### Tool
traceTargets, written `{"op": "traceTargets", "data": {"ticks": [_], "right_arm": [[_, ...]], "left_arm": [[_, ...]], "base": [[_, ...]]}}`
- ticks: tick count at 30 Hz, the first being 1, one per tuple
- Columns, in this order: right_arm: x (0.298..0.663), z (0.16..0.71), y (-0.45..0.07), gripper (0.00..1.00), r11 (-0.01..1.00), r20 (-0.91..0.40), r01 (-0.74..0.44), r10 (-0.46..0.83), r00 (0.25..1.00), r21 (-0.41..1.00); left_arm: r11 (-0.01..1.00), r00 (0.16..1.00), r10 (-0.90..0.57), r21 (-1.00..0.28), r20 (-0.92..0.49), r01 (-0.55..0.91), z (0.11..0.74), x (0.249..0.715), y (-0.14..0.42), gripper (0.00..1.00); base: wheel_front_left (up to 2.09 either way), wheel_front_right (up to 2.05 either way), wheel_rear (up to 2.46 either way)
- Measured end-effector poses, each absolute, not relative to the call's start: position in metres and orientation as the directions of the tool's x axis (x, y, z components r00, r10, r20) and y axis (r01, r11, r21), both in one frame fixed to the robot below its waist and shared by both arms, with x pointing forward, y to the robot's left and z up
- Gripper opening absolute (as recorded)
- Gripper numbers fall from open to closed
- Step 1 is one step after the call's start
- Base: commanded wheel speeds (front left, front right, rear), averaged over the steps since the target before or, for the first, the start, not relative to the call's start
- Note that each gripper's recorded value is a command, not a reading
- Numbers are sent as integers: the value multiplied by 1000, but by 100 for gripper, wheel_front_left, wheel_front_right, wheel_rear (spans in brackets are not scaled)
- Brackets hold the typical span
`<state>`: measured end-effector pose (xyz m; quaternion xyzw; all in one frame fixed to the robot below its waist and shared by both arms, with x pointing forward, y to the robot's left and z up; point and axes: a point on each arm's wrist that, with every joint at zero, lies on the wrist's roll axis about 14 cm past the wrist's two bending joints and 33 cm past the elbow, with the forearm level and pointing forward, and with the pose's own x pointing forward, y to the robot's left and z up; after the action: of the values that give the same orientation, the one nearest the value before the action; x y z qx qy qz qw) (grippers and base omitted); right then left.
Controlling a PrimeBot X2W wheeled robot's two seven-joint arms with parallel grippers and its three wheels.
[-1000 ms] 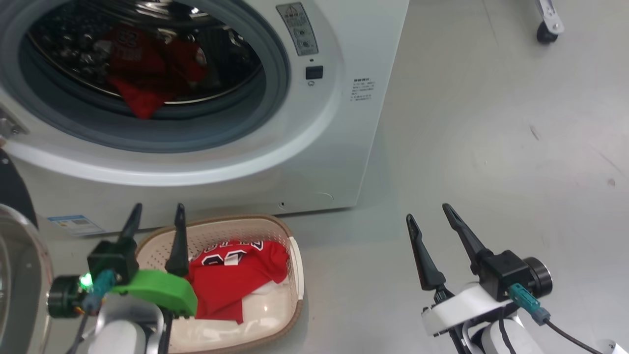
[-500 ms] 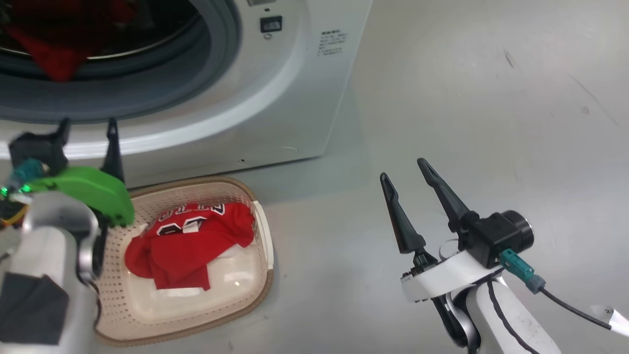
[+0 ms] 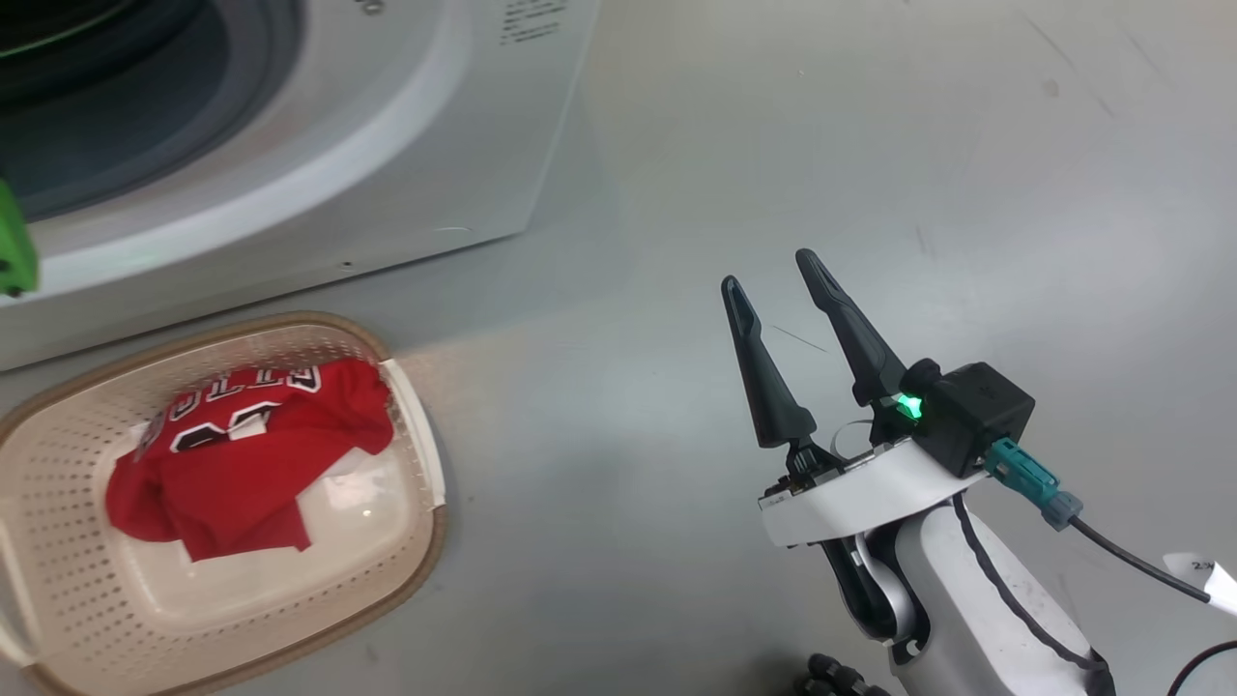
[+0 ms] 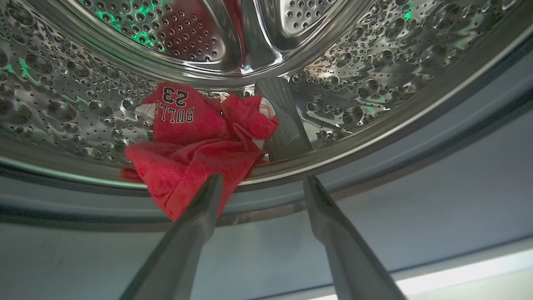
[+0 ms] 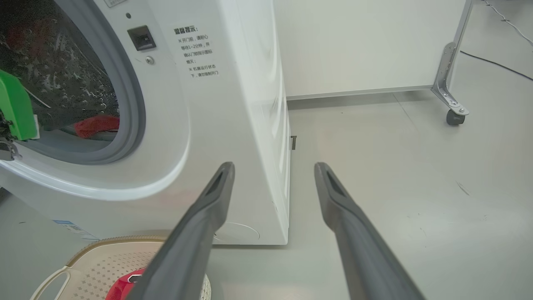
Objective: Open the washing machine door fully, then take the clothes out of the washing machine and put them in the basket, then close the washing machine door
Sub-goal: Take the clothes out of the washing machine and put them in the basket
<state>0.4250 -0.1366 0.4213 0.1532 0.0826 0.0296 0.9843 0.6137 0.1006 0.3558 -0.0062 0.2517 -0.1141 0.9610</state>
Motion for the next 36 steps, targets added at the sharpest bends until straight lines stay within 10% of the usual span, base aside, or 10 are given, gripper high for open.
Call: {"op": "traceTargets", "data": {"ticks": [28,29,31,32,36], "right_arm": [[424,412,-170,100,953,-204,96,-37,978,287],[424,412,-171,100,953,-206,101,-42,978,284],[424,412,-170,100,953,-207,100,-41,978,285],[425,412,-170,100,953,-207,99,-40,978,285],[426,412,-169,100,953,-205,95,-36,978,287]], "left_arm": [[975,731,-74,103,-678,194,309,671,127,100],[976,719,-68,103,-692,191,306,669,129,94],[977,706,-62,103,-705,188,304,666,131,16],[977,701,-61,101,-710,187,303,666,131,0],[978,695,-68,88,-715,187,304,665,128,0]], "base": [[0,0,0],[0,0,0],[0,0,0],[0,0,0],[0,0,0]]}}
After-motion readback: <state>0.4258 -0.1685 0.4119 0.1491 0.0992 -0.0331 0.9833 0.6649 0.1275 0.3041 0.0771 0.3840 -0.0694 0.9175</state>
